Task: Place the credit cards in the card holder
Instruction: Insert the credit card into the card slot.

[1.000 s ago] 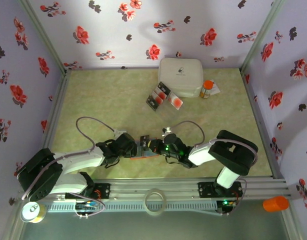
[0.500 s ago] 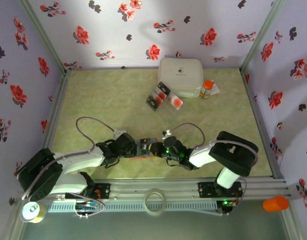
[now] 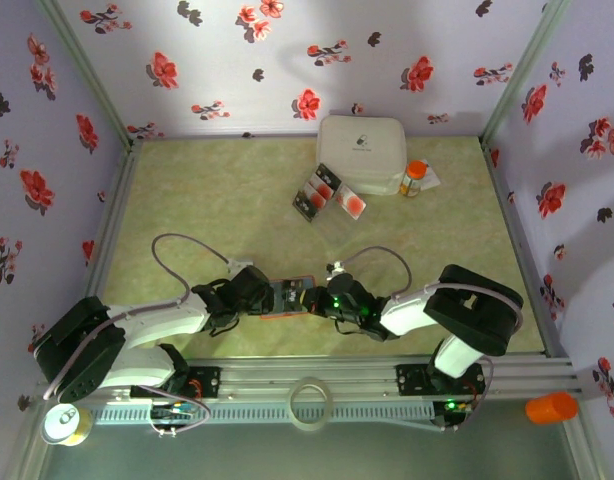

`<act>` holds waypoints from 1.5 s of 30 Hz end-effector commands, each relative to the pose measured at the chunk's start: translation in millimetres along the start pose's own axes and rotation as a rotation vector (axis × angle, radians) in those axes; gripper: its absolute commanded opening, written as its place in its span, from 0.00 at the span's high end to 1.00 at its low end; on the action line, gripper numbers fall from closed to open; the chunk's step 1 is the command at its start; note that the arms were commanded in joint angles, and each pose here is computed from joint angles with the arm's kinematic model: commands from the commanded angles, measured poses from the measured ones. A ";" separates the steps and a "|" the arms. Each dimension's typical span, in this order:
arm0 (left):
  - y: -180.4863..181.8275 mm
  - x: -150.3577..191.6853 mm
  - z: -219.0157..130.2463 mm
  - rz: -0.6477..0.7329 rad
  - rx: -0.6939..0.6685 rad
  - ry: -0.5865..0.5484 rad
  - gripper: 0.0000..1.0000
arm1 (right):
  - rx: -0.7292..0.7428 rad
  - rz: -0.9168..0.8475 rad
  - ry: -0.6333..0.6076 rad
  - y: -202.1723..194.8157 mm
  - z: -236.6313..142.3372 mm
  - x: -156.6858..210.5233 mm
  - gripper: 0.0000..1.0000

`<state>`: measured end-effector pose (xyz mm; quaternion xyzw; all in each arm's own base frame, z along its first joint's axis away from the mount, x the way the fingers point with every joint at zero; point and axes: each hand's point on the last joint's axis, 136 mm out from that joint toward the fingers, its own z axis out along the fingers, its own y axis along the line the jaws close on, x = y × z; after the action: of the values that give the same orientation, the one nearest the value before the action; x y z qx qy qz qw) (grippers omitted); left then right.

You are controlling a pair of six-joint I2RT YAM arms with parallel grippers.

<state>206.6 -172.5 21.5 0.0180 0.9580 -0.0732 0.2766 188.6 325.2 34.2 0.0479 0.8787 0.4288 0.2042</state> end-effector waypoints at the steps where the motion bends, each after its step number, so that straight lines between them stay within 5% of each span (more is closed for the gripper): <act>1: 10.6 12.9 3.9 -0.016 -0.032 0.041 0.15 | 0.026 -0.006 0.007 -0.6 2.9 1.7 1.00; 45: 9.7 12.6 4.3 -0.020 -0.027 0.038 0.15 | 0.072 -0.054 0.098 16.4 9.0 3.7 1.00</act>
<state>206.8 -172.8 21.7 0.0163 0.9578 -0.0743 0.2770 188.2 337.9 41.6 0.0252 0.9001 0.3978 0.1759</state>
